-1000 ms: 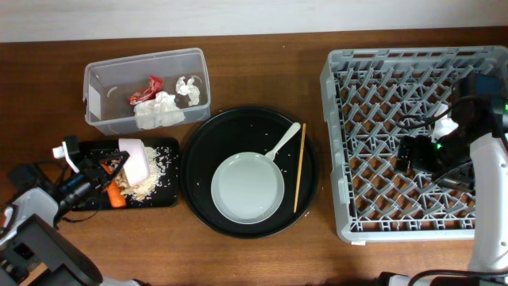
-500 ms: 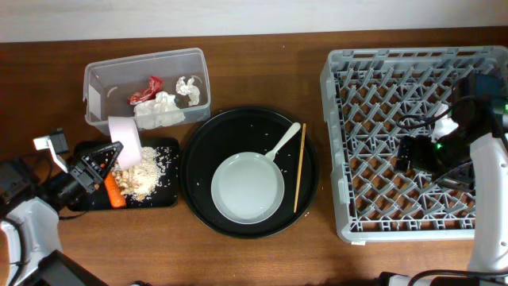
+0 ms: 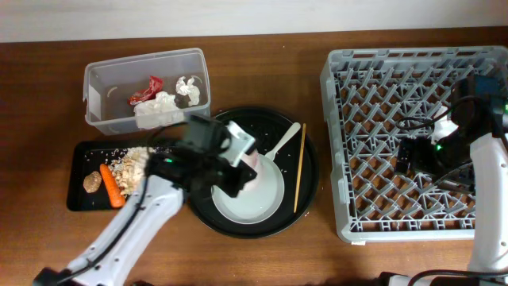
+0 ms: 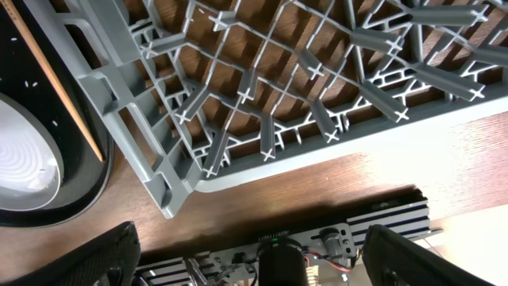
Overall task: Sort waste into correct bins and load items into the dishwasher rack
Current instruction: 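Set the empty bowl onto the white plate on the platter, then grasp the white bowl on the platter with the right gripper, then place the white bowl into the dish rack with the right gripper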
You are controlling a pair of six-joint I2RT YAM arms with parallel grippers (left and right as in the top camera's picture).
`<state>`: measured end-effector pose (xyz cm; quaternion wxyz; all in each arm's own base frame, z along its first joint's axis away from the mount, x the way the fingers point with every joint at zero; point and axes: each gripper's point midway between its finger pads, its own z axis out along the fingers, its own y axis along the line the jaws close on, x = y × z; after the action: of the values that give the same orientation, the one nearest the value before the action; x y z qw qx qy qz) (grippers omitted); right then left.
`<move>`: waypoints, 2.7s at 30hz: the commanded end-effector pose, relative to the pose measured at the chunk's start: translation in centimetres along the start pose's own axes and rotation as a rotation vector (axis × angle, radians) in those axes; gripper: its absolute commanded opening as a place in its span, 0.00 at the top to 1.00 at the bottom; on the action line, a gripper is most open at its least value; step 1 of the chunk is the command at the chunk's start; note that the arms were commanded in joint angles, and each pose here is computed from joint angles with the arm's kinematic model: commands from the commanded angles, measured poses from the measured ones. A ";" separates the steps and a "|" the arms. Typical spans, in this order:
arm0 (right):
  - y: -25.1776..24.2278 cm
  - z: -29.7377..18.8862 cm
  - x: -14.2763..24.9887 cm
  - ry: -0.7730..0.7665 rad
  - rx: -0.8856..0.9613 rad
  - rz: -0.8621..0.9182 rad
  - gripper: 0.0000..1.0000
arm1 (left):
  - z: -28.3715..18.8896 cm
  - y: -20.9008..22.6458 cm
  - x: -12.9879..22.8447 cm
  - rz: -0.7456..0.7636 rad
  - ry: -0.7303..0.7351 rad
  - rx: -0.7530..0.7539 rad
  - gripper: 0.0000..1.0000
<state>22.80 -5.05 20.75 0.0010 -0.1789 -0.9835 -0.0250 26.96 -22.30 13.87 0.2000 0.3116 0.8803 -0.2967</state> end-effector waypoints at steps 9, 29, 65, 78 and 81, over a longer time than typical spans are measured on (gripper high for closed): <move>0.9 -0.2 0.3 -0.003 -0.053 -0.030 0.03 | 0.9 2.0 0.6 -0.048 0.157 -0.248 0.04; 29.6 19.0 7.5 0.192 -0.034 -0.480 0.30 | -18.3 15.8 7.2 -0.754 -0.096 -0.652 0.01; -15.5 -5.0 -29.4 -0.758 1.243 0.168 0.96 | -18.5 15.9 7.3 -0.753 -0.093 -0.666 0.01; -12.6 4.9 -29.6 -0.637 1.143 0.109 0.94 | -18.6 16.2 6.9 -0.744 -0.110 -0.671 0.01; -9.8 6.2 -29.2 -0.643 1.089 0.091 0.73 | -18.6 16.3 6.7 -0.739 -0.119 -0.673 0.01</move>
<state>45.69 -26.31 15.72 -0.1798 -0.1880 -0.7836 0.5642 29.70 2.70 17.22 0.2112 -0.1161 0.9682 -0.0668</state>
